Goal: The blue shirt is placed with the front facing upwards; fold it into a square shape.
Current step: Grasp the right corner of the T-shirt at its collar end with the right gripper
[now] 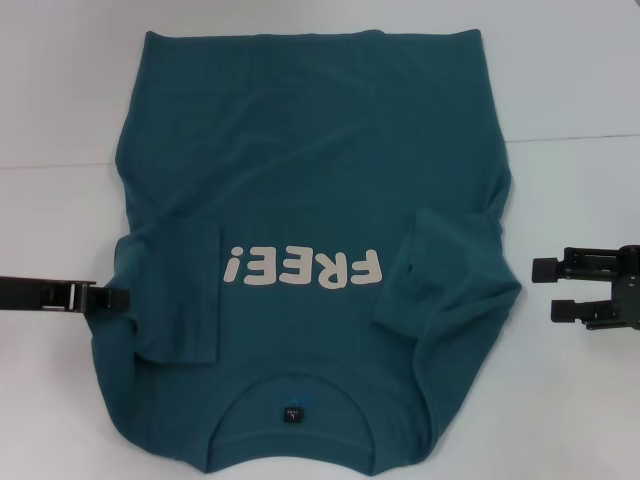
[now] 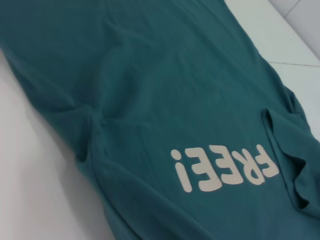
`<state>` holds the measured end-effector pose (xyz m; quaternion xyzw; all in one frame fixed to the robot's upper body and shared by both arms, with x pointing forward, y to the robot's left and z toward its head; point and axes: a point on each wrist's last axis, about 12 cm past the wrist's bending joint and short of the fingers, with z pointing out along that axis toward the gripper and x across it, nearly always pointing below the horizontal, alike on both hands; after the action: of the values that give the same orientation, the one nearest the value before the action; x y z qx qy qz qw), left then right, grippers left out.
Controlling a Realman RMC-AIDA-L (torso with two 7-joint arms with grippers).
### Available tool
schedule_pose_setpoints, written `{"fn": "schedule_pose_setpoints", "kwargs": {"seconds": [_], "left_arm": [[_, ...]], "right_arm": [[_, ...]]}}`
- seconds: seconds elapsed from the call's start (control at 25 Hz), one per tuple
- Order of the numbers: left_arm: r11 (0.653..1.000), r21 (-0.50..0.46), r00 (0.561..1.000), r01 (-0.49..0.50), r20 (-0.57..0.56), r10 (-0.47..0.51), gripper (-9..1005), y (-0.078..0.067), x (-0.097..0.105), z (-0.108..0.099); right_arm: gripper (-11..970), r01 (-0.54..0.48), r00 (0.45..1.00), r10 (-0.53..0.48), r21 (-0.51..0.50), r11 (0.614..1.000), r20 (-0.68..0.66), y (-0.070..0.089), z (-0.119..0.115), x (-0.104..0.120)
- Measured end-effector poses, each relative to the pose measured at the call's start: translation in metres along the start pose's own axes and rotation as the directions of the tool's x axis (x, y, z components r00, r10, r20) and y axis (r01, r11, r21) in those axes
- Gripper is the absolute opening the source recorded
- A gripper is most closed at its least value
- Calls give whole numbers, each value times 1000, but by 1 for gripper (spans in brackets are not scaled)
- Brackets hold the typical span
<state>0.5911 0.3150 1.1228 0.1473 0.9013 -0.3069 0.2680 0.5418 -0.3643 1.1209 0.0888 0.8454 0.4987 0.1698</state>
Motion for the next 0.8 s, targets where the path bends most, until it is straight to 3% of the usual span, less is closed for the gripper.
{"fn": "schedule_pose_setpoints", "kwargs": {"seconds": [0.16, 0.4, 0.56, 0.8], "left_arm": [[1000, 4, 1000, 10, 3, -10, 23, -3, 0, 2], [1000, 8, 1000, 9, 7, -9, 23, -6, -1, 6], [1000, 12, 1000, 4, 4, -4, 24, -8, -2, 8], [1000, 16, 1000, 6, 1, -6, 24, -9, -2, 9]], "right_arm": [[908, -90, 996, 90, 34, 995, 9, -1, 2, -6], [910, -192, 981, 191, 46, 980, 17, 10, 18, -26], [909, -167, 985, 170, 58, 984, -34, 20, 32, -31], [909, -100, 984, 122, 159, 982, -131, 40, 54, -38]]}}
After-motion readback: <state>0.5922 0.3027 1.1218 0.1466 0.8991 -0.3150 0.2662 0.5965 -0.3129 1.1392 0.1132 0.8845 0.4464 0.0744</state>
